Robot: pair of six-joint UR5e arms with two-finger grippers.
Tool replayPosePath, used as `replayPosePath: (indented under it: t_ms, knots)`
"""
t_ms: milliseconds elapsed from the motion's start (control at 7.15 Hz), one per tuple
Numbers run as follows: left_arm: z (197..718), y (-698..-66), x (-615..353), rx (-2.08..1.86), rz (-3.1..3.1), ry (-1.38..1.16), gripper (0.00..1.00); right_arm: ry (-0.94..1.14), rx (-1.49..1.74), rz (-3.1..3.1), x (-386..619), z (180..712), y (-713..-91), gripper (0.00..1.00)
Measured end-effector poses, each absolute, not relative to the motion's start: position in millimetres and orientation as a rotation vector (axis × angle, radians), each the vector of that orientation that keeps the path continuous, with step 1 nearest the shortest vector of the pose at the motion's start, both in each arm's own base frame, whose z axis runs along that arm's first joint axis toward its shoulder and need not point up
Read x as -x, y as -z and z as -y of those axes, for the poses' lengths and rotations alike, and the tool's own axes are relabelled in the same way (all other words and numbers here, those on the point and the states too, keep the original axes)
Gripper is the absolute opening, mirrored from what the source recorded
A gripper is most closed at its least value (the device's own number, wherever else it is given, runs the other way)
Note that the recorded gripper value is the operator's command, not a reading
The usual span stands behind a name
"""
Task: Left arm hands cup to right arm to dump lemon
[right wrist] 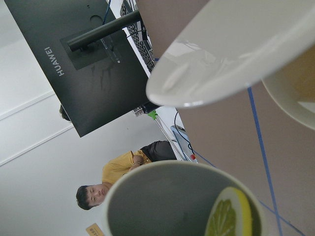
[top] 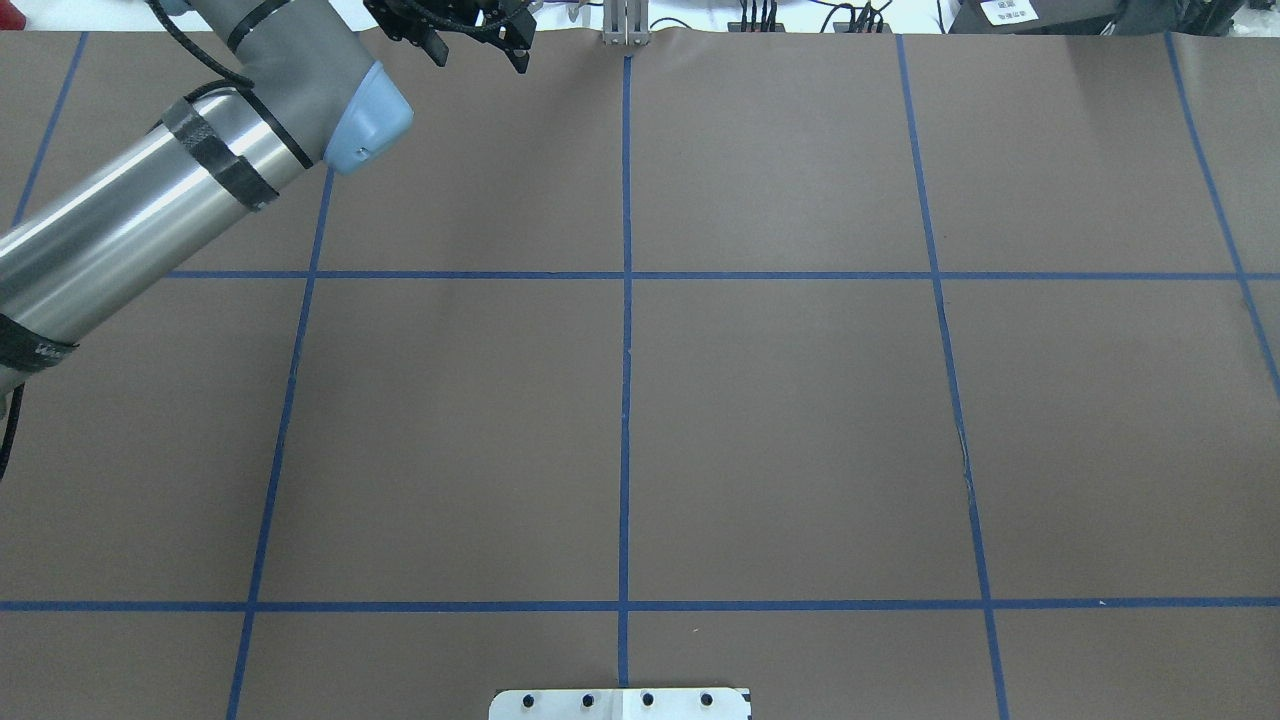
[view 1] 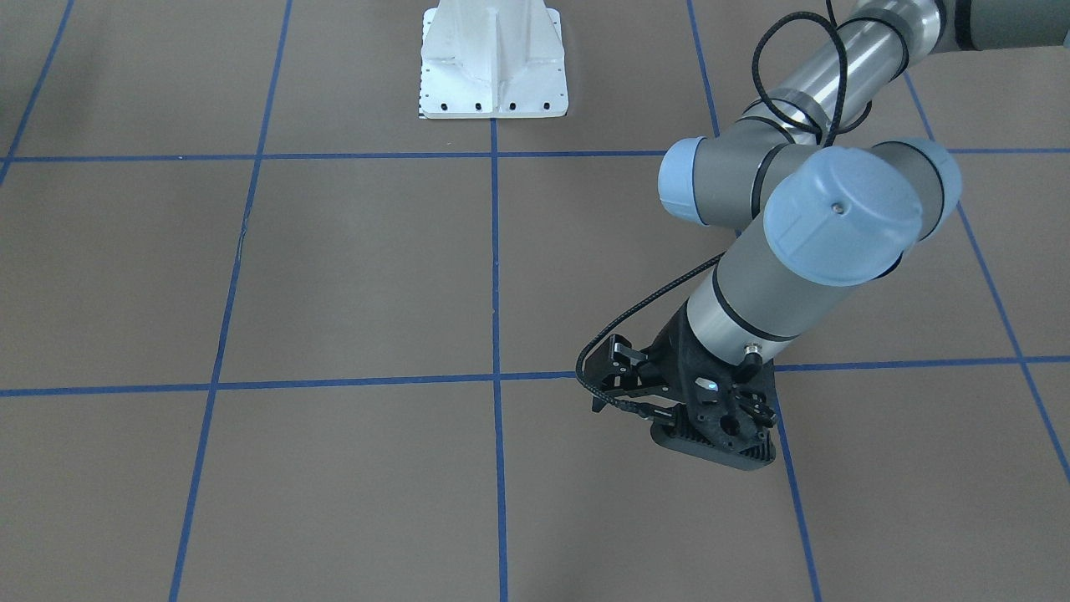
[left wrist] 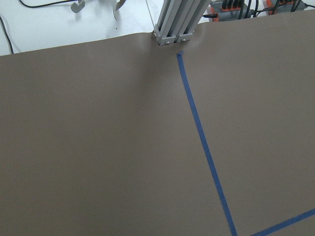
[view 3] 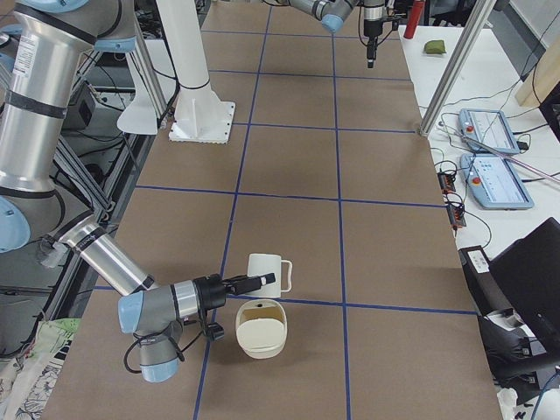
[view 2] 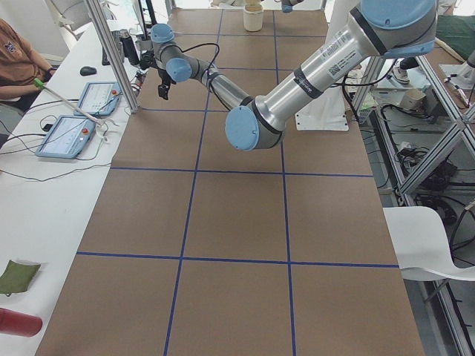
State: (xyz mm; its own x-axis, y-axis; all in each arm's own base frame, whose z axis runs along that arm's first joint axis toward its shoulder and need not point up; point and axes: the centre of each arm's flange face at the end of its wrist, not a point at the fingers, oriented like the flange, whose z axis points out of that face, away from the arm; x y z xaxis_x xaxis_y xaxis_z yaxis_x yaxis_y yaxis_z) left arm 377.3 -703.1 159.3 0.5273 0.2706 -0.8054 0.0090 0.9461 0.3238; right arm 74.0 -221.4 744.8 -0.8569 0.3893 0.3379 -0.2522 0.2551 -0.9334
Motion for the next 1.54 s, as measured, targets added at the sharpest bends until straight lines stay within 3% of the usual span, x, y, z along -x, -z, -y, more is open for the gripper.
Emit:
replayPosePath:
  t_ms: [1539]
  knots:
    - [703.9,-157.4,-377.3,-0.293,-0.998,-0.153,1.00,-1.719,0.356,2.151,-77.6,207.3,-750.4,0.22]
